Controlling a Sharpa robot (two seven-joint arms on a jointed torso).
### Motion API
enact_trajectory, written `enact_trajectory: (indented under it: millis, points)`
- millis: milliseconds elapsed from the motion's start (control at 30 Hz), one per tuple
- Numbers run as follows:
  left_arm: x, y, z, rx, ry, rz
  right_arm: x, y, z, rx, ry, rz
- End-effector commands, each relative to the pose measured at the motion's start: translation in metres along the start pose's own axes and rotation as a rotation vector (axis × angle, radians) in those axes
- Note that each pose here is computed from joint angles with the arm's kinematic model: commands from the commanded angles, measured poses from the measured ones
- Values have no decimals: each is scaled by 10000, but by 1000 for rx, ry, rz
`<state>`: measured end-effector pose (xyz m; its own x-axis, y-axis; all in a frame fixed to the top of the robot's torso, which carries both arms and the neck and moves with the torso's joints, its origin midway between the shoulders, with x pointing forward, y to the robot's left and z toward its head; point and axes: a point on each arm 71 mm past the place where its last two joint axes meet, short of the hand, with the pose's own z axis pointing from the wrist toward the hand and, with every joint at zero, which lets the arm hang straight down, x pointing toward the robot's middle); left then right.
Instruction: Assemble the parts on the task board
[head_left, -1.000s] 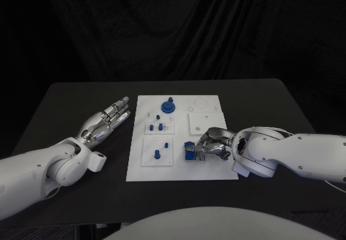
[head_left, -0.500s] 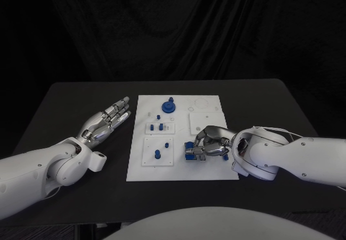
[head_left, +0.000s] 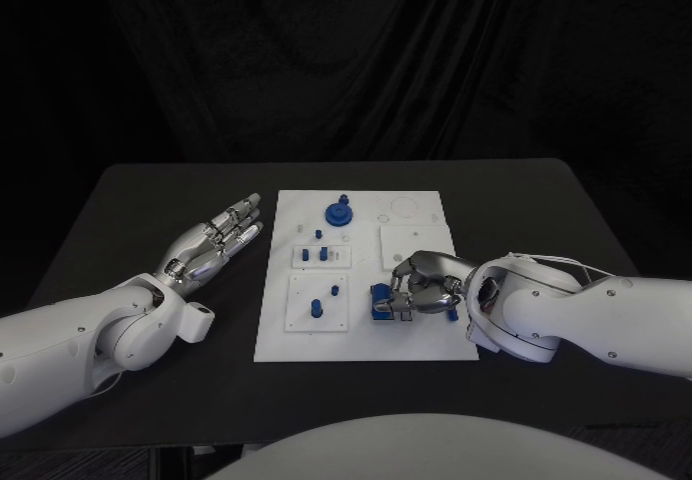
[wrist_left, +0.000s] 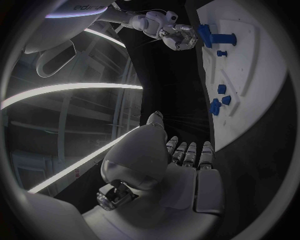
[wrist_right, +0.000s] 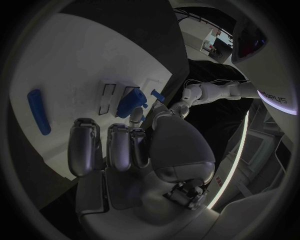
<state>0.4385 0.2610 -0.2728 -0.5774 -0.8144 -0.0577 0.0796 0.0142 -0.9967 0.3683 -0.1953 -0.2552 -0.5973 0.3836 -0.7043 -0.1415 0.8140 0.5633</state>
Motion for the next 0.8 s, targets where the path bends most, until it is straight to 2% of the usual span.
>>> enact_trajectory:
  millis: [33,800]
  points:
    - [19,-22,1,40,11,-12,15,-17,3,6,12,-29]
    - [22,-15,-1,34,15,-16,33,-68,41,27,39,-58]
